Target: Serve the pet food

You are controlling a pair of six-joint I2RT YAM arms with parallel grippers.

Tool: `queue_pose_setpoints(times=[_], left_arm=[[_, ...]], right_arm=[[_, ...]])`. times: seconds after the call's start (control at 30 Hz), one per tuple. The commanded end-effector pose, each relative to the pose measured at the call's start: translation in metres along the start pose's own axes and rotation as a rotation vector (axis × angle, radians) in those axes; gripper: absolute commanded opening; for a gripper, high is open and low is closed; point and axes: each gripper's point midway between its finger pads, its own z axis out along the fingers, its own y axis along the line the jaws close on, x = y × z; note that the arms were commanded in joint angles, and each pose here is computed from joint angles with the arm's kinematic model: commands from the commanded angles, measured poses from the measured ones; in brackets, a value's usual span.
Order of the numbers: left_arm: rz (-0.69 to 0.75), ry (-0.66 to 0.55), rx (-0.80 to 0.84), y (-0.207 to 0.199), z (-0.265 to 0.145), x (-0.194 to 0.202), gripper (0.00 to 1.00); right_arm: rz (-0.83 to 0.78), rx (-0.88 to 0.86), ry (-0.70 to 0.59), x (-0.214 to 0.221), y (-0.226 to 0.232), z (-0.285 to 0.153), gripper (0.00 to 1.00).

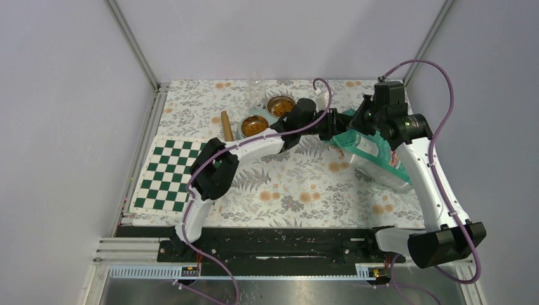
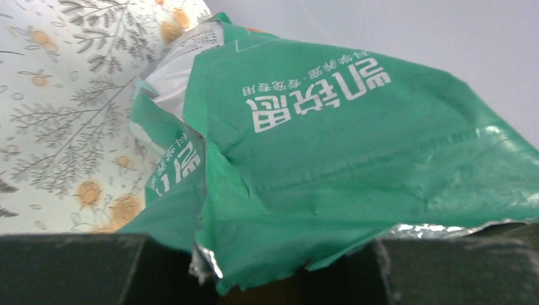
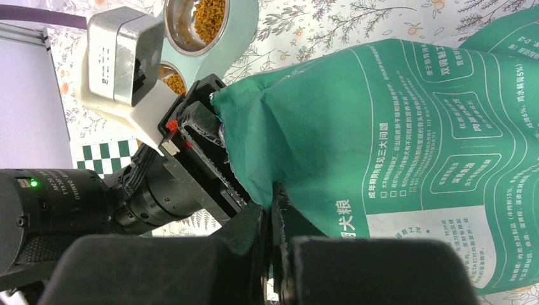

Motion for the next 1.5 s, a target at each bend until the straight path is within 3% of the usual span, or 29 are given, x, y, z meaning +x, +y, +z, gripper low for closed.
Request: queue_pose_setpoints(times=[0.0,0.3,0.83,1.47], left_arm=[[-0.145,0.090,0.152,-0.021,0.009,0.028,0.00],[-0.328,0.003,0.354,-0.041,-0.016,-0.005,0.00],[-0.383,-0.149,0.216,-0.030,-0.090,-0.036,0.00],[-0.411,-0.287,0.196,-0.021,-0.167,-0.081,0.00]], right_arm=[[0.012,-0.213,-0.066,-0.021,0.051,-0.020,0.00],[-0.007,-0.184,-0.093,-0.029,0.048,-0.025,0.00],[-0.017,-0.155,-0.161,-0.051,0.043,-0.042,0.00],[0.000,-0.141,-0.216,-0.062,0.031,-0.057,0.00]])
